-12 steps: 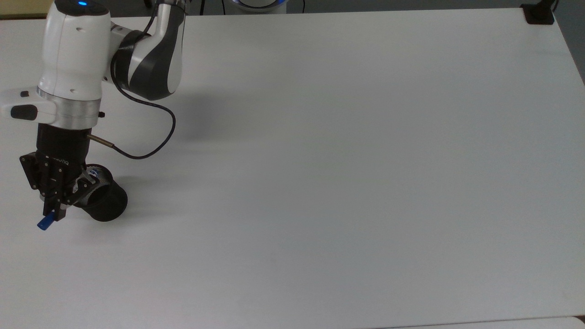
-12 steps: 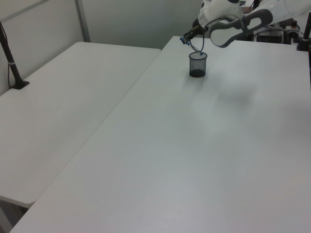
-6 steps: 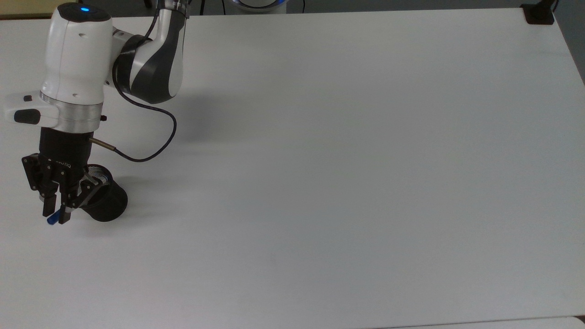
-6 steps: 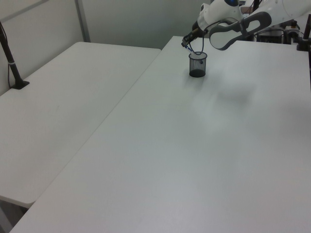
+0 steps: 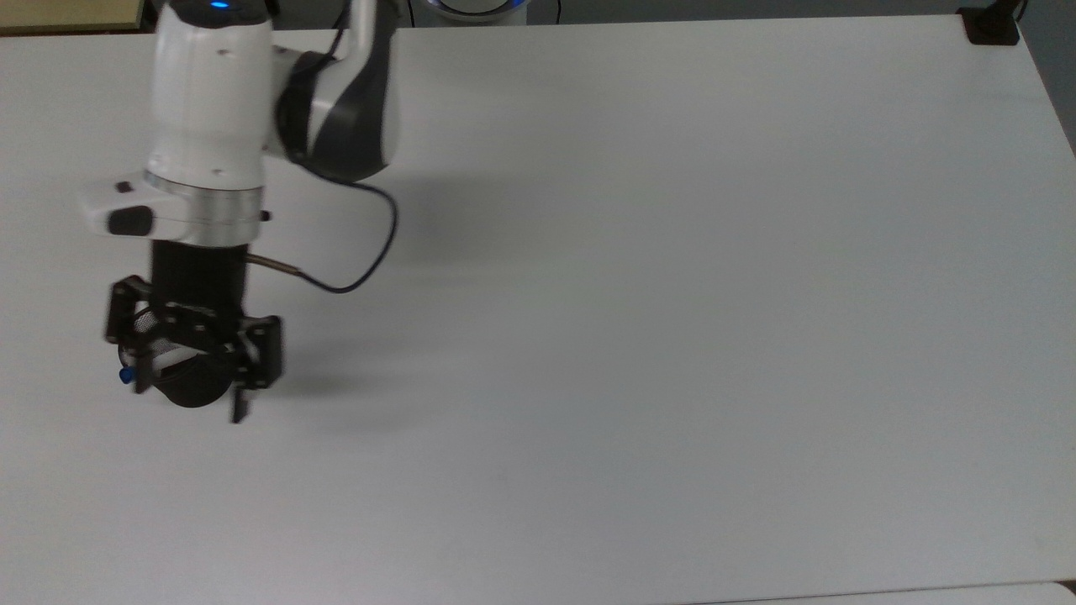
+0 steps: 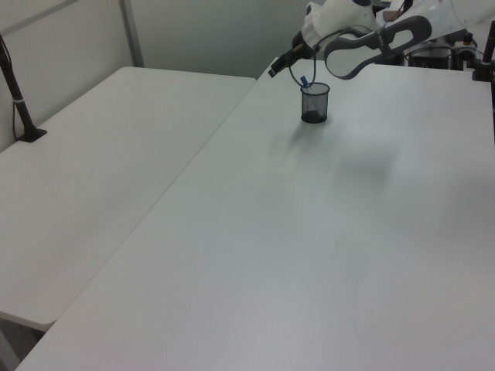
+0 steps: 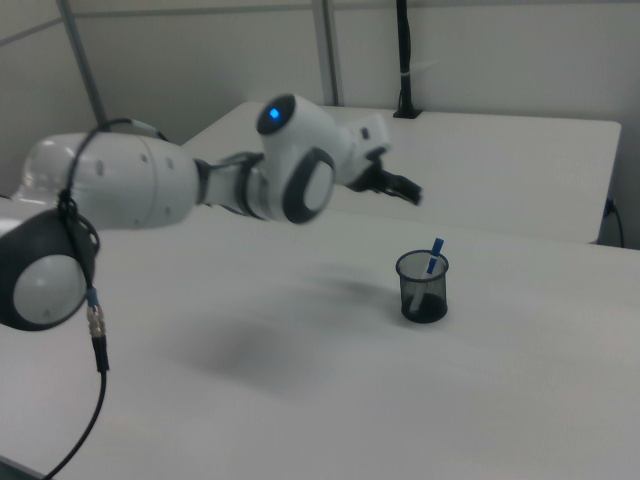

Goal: Insert the marker

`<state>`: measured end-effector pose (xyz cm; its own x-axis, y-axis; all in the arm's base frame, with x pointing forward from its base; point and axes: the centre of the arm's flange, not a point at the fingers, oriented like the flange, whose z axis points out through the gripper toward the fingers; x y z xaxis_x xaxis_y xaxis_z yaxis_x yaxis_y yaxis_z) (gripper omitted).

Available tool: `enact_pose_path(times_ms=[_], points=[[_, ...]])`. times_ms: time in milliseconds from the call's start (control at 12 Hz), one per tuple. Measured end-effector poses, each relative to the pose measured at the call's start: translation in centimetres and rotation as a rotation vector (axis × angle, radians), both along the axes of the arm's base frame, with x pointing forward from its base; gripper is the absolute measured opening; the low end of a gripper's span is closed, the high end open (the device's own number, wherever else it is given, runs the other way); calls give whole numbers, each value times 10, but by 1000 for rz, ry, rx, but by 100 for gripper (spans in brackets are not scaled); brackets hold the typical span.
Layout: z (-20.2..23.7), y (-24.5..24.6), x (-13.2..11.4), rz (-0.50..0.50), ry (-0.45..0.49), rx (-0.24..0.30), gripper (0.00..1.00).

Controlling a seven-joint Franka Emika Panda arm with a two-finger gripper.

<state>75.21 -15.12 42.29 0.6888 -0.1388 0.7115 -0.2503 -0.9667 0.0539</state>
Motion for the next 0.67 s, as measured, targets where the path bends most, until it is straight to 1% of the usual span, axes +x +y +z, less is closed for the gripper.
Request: enact_pose_path(times_ms=[167, 335, 502, 669], points=[[18, 62, 0, 55, 131, 18, 100], [41, 112, -8, 101, 220, 28, 100], [66, 158, -24, 136, 312, 48, 100], [93, 188, -47, 158, 401, 78, 100]])
